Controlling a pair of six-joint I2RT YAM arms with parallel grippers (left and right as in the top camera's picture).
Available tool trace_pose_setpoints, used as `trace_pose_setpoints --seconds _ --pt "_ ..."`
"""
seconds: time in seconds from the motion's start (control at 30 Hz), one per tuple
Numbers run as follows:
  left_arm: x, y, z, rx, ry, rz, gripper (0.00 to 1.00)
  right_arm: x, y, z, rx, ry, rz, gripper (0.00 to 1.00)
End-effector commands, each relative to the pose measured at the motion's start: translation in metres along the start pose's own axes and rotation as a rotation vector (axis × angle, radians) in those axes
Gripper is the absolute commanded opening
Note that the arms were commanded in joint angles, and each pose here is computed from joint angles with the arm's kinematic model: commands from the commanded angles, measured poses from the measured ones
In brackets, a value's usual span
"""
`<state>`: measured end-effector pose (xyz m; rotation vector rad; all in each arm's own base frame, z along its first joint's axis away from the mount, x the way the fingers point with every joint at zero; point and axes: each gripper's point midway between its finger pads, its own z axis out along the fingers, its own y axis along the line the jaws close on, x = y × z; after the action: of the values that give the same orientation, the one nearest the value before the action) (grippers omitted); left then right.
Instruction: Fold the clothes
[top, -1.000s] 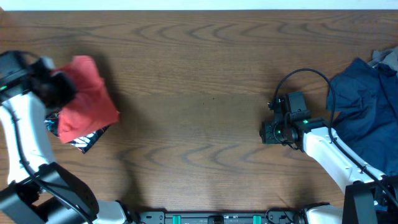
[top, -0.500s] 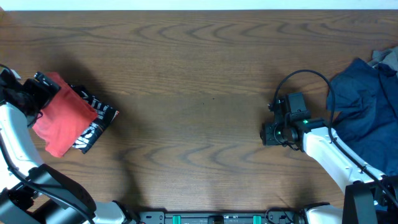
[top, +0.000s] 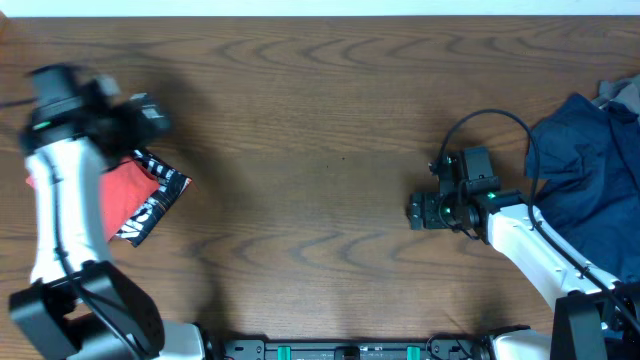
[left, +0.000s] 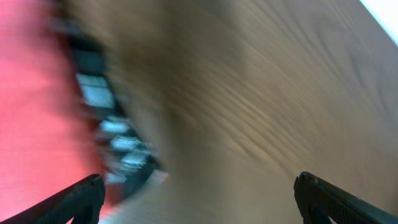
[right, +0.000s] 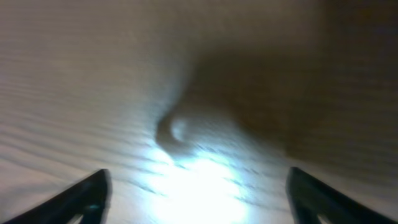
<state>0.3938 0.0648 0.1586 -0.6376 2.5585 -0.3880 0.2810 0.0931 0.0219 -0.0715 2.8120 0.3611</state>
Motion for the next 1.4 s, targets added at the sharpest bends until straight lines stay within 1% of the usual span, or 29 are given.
trace_pose_setpoints --seconds 0.0,0.03,0.1,0.17,0.23,0.33,0.37,0.43,0.57,0.67,0.83,0.97,1.1,1.2,1.27,1.37 --pt "0.030 -0.059 0.013 0.050 0.073 0.227 0.98 -0.011 0.021 -0.004 -0.128 -0.026 -0.031 0.99" --pt "0.047 -0.074 0.018 0.056 0.115 0.288 0.98 -0.014 0.026 -0.006 -0.152 -0.039 -0.053 0.99" --pt "0.078 -0.090 0.022 0.034 0.198 0.391 0.98 -0.024 0.023 -0.011 -0.145 -0.058 -0.043 0.99" --pt "0.106 -0.086 0.018 -0.048 0.279 0.460 0.98 -0.034 0.008 -0.024 -0.071 -0.045 -0.009 0.99" --pt "0.129 -0.075 0.006 -0.109 0.366 0.474 0.98 -0.042 -0.011 -0.044 0.028 -0.015 0.027 0.99" --pt "0.156 -0.057 -0.019 -0.169 0.485 0.417 0.98 -0.052 -0.022 -0.083 0.099 0.005 0.062 0.99" --pt "0.160 -0.053 -0.029 -0.178 0.501 0.407 0.98 -0.056 -0.021 -0.095 0.102 -0.009 0.066 0.99" --pt "0.164 -0.051 -0.044 -0.172 0.482 0.405 0.98 -0.061 -0.016 -0.114 0.089 -0.066 0.068 0.99" --pt "0.167 -0.052 -0.082 -0.120 0.333 0.403 0.98 -0.059 -0.007 -0.154 0.072 -0.207 0.093 0.99" --pt "0.172 -0.052 -0.112 -0.048 0.170 0.417 0.98 -0.049 -0.007 -0.188 0.089 -0.343 0.089 0.99" --pt "0.186 -0.044 -0.154 0.086 -0.150 0.452 0.98 -0.015 -0.018 -0.235 0.158 -0.610 0.101 0.99" --pt "0.192 -0.043 -0.186 0.194 -0.388 0.472 0.98 0.014 -0.020 -0.256 0.151 -0.755 0.091 0.99" --pt "0.206 -0.037 -0.214 0.250 -0.513 0.481 0.98 0.044 -0.019 -0.262 0.138 -0.786 0.085 0.99" --pt "0.215 -0.031 -0.228 0.277 -0.576 0.484 0.98 0.066 -0.023 -0.257 0.145 -0.750 0.089 0.99" --pt "0.219 -0.029 -0.231 0.285 -0.593 0.486 0.98 0.078 -0.025 -0.249 0.154 -0.705 0.094 0.99" --pt "0.221 -0.027 -0.232 0.286 -0.596 0.486 0.98 0.079 -0.026 -0.249 0.154 -0.702 0.106 0.99"
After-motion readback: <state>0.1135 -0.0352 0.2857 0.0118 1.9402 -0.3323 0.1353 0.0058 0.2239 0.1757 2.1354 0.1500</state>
